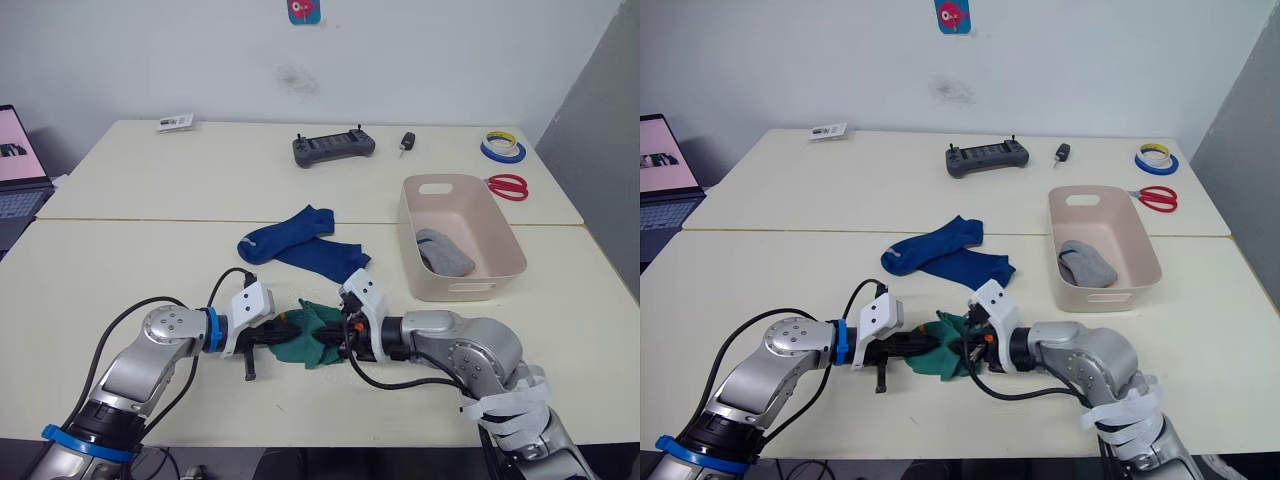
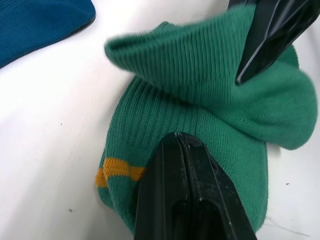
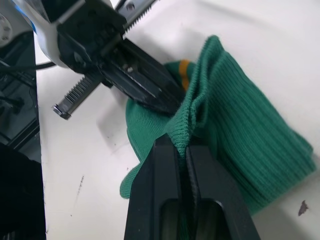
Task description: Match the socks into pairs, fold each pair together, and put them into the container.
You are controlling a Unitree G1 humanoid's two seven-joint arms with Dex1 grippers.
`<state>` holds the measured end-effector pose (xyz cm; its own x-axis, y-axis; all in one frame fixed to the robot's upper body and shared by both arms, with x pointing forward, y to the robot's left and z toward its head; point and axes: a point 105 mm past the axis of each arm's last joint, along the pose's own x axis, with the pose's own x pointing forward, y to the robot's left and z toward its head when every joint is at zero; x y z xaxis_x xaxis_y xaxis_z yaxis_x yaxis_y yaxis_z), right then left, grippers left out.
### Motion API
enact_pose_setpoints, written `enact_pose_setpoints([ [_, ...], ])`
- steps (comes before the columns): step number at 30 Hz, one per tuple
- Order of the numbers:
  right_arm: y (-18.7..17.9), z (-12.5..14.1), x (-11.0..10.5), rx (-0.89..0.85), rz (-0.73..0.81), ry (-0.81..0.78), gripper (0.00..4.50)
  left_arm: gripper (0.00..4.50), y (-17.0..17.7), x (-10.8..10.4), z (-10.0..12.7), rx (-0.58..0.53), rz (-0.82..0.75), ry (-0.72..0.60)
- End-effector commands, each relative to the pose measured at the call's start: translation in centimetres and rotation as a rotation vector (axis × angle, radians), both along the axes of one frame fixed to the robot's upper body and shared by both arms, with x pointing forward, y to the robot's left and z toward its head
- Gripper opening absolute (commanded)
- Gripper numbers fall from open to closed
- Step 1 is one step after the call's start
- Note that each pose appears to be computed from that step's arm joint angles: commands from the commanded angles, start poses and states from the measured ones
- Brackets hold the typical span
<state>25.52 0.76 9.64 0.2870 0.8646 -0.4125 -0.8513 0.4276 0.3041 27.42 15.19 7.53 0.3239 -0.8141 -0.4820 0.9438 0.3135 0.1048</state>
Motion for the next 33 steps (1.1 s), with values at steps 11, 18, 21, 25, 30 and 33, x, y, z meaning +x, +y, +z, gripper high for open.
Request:
enact_pose_setpoints([
  [11,-2.0,4.5,-1.9,-0.020,0.116,-0.205,3.09,0.00,1.1,0.3,-1.1,0.018,0.060,0.027],
  [18,-3.6,3.9,-0.8,-0.086,0.094,-0.349,2.71,0.00,2.1,0.3,1.1,-0.038,0.084,0.012],
  [21,-2.4,2.5,-0.7,-0.097,0.135,-0.386,1.80,0.00,2.8,0.2,1.9,-0.050,0.103,0.009],
  [25,-0.9,1.7,-0.3,-0.080,0.175,-0.422,0.38,0.00,3.6,0.1,2.7,-0.078,0.135,0.012],
  [30,1.5,0.1,0.2,-0.081,0.233,-0.447,0.01,0.00,4.9,0.4,4.6,-0.109,0.189,-0.017],
  [33,2.3,-0.7,0.1,-0.088,0.259,-0.456,0.01,0.00,4.6,0.6,5.6,-0.124,0.177,-0.045],
])
